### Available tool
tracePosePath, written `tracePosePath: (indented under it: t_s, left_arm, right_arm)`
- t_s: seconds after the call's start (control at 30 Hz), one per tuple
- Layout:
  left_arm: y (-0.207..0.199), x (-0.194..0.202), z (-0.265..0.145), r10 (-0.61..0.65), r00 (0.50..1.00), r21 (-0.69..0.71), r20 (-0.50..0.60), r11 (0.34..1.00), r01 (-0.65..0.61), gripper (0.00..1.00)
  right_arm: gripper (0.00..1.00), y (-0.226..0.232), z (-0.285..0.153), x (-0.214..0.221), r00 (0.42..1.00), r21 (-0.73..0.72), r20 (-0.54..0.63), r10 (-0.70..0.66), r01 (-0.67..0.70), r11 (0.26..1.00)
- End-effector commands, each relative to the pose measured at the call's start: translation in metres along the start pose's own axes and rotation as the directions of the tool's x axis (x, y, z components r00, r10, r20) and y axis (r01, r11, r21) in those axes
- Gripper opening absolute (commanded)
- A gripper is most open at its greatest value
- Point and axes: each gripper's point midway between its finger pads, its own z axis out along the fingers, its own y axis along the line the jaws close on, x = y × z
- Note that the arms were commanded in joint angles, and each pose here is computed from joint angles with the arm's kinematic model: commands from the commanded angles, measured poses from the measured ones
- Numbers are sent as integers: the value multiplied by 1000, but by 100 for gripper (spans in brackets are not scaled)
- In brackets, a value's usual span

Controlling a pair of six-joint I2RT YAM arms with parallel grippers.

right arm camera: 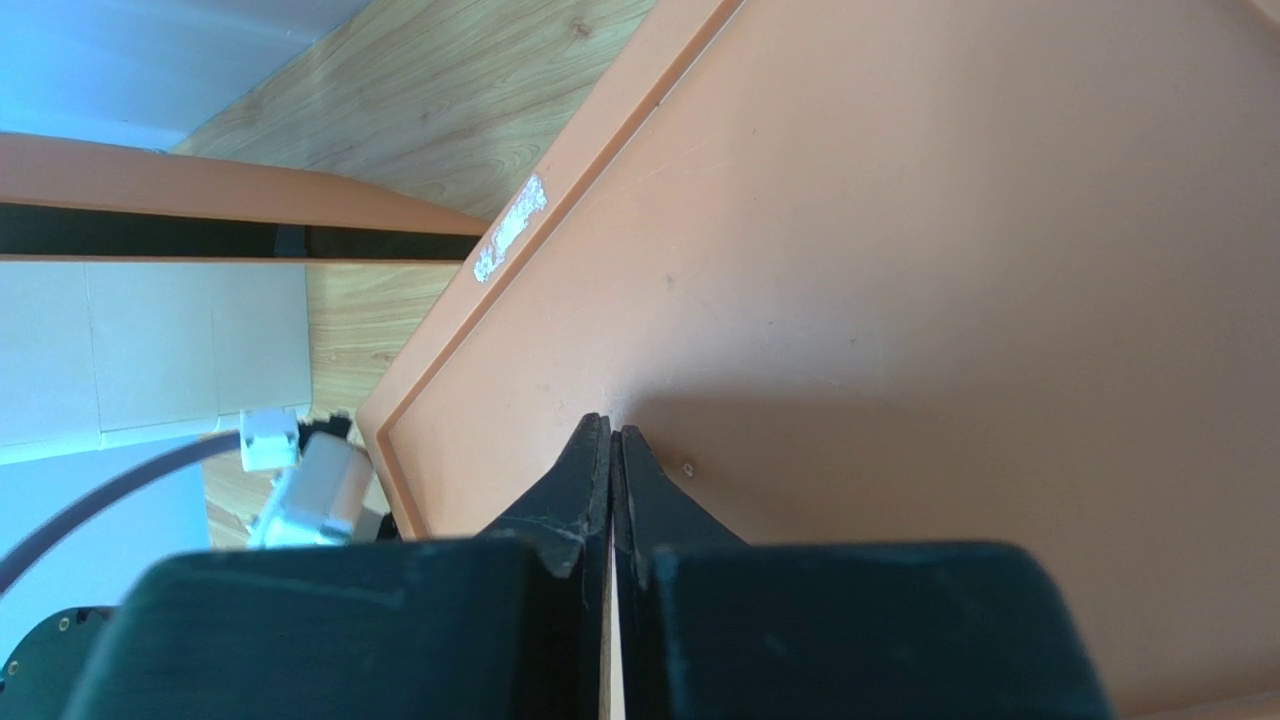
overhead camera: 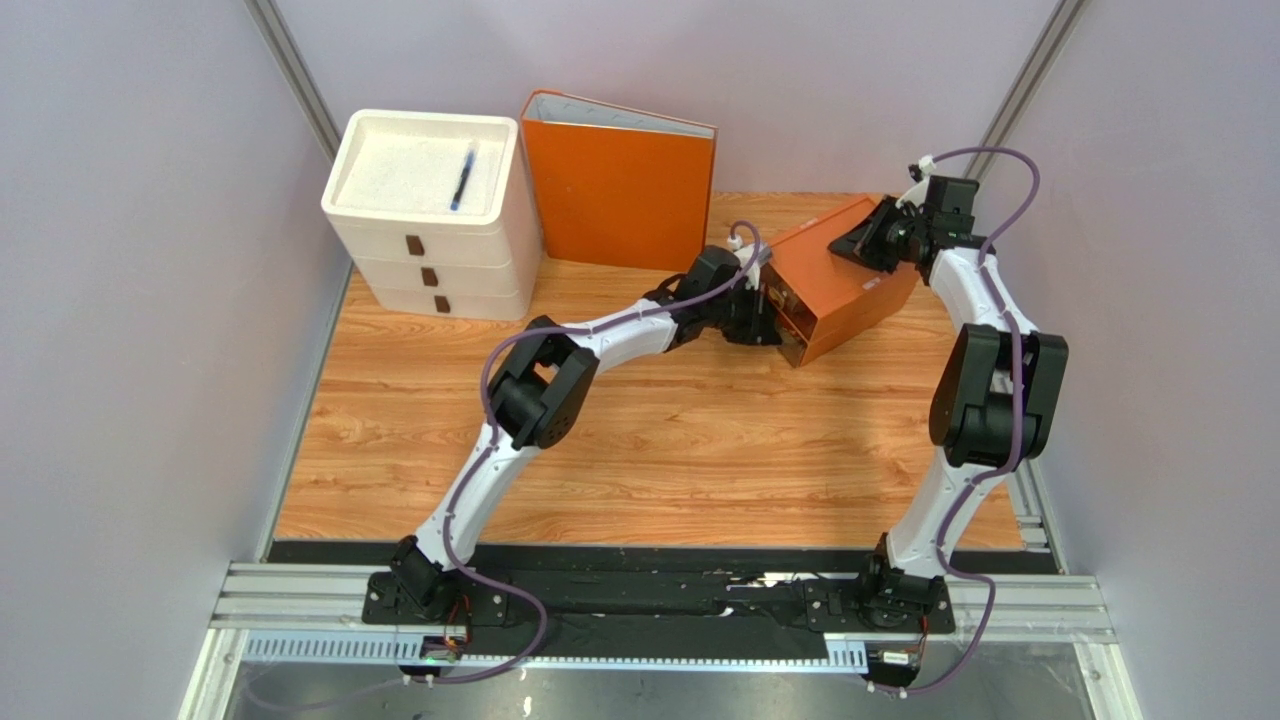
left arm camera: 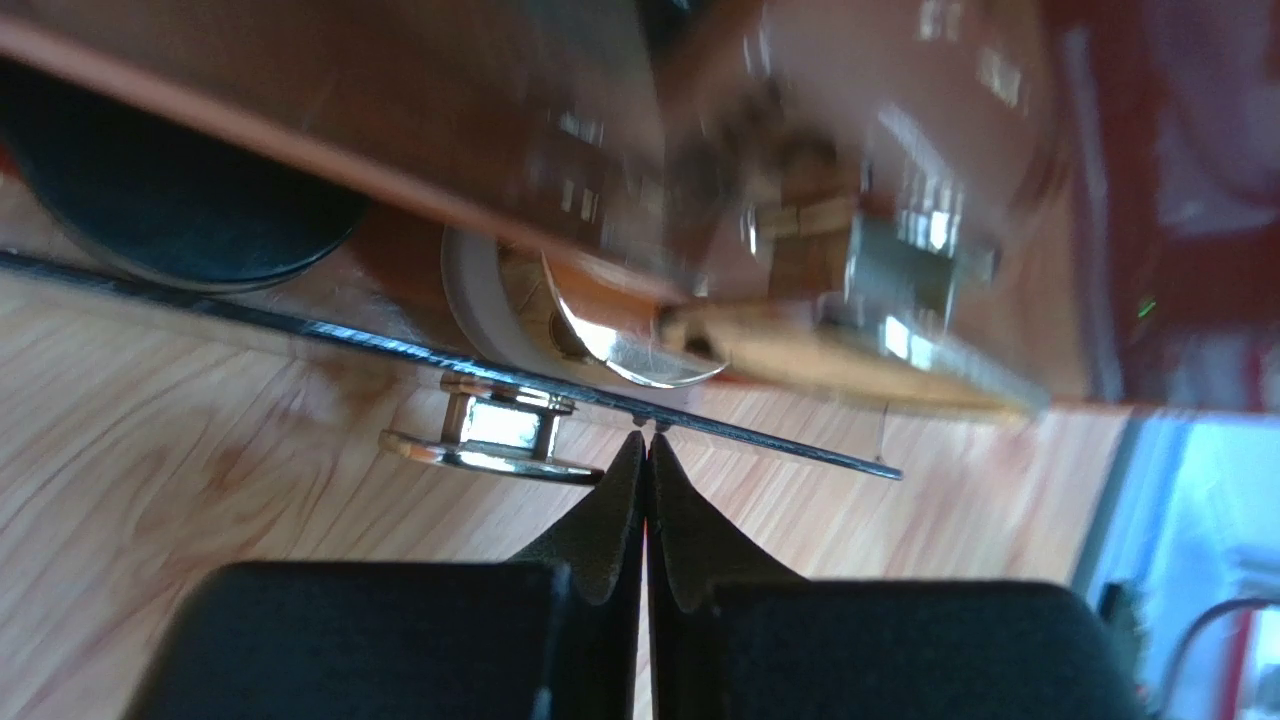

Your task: Organize the makeup

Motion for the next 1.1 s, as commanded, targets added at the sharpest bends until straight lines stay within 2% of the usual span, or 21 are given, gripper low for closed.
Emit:
tracePosePath:
  t_s: [0.0,0.23,0.5,0.57,0.6,0.7,0.73,0.83,0.87,0.9,0.93,1.0,1.03,1.07]
  left_arm:
    - [-39,-53,8,-65,987,143,145,989,44,0]
    - [-42,-66,3,-82,980,143,181,988,56,0]
    - [-69,-88,-62,2,967,130,257,991,-37,1]
    - [-82,-108,-90,-8,953,128,303,991,-33,14]
    - [-89,-111,-105,-44,956,125,289,992,8,20]
    - [-94,-119,-128,-53,963,114,265,993,23,49]
    - [-105,-125,-142,-18,960,117,279,993,-15,66]
    - [-119,-128,-170,28,964,109,266,992,-59,75]
    - [-124,-127,-178,44,965,115,258,991,-75,76]
    - [-130,-128,-191,76,964,102,256,989,-105,99]
    - [-130,-129,-199,87,963,93,255,989,-114,100]
    - [-131,-129,-219,106,963,68,248,990,-126,100]
    - [-130,-130,-226,107,963,61,246,990,-125,99]
    - [-127,-122,-231,98,972,57,214,992,-112,99]
  right_arm:
    - [0,-97,8,152,877,359,-404,261,-111,927]
    - [0,-97,9,152,876,357,-405,262,-112,927]
    - [0,-81,0,125,915,329,-345,208,-90,940]
    - [0,-68,-3,108,931,302,-315,182,-83,950]
    - [0,-59,-8,97,943,284,-291,164,-78,956]
    - [0,-34,-21,65,969,237,-223,108,-53,970]
    - [0,-15,-32,47,982,199,-176,71,-35,979]
    - [4,24,-59,15,997,119,-81,11,-1,993]
    - [9,40,-69,3,999,88,-41,-13,16,996]
    - [13,54,-77,-4,1000,53,-15,-18,19,998]
    - [18,76,-96,-19,997,10,53,-56,56,998]
    - [22,107,-117,-34,986,-50,132,-101,108,993]
    - [32,121,-129,-39,978,-70,169,-125,139,988]
    - [54,143,-150,-43,961,-98,225,-158,184,978]
